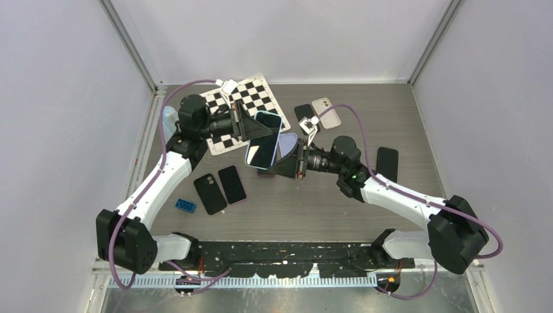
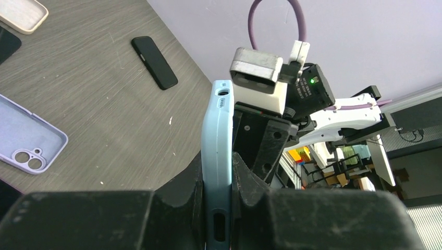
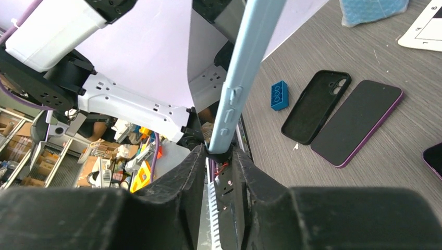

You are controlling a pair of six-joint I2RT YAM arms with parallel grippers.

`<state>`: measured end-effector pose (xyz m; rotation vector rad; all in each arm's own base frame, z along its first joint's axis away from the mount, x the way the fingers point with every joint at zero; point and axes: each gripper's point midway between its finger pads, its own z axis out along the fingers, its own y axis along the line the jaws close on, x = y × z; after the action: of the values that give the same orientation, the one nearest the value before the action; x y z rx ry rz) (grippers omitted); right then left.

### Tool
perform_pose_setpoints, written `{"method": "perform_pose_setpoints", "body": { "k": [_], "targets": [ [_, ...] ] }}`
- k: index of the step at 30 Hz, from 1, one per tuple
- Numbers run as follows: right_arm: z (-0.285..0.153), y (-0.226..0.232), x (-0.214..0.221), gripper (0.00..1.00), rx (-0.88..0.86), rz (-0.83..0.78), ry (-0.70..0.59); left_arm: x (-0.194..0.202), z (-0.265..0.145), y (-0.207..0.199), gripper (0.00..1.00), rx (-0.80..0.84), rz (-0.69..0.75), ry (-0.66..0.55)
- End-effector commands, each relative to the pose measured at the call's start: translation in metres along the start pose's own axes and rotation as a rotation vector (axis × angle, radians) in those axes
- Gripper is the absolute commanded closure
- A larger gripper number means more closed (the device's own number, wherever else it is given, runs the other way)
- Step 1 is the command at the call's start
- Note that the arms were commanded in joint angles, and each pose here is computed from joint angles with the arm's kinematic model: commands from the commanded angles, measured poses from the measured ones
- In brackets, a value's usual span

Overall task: Take the phone out of the phone case
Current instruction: Remove the phone case from the phone.

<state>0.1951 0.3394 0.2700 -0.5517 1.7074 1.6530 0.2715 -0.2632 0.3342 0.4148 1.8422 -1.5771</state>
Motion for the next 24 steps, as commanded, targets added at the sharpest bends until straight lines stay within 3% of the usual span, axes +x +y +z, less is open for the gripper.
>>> {"method": "perform_pose_setpoints", "body": {
  "k": [1,8,12,16,24],
  "targets": [
    [0.010,0.012,-0.019,0.71,-0.031,-0.078,-0.047,-0.014,-0.007,-0.035,1.00,0.083,0.089,-0.047],
    [0.015,-0.003,-0.019,0.81,0.030,-0.103,-0.046,-0.016,-0.006,-0.038,1.00,0.089,0.039,-0.038],
    [0.015,-0.023,-0.027,0.98,0.146,-0.115,-0.073,-0.021,-0.001,-0.028,1.00,0.012,-0.140,-0.039],
    [0.009,-0.048,-0.031,0.99,0.290,-0.147,-0.088,-0.018,0.004,-0.009,1.00,-0.082,-0.348,-0.019],
    [-0.004,-0.074,-0.029,0.99,0.433,-0.239,-0.065,-0.021,0.007,-0.006,1.00,-0.087,-0.481,-0.048]
  ]
}}
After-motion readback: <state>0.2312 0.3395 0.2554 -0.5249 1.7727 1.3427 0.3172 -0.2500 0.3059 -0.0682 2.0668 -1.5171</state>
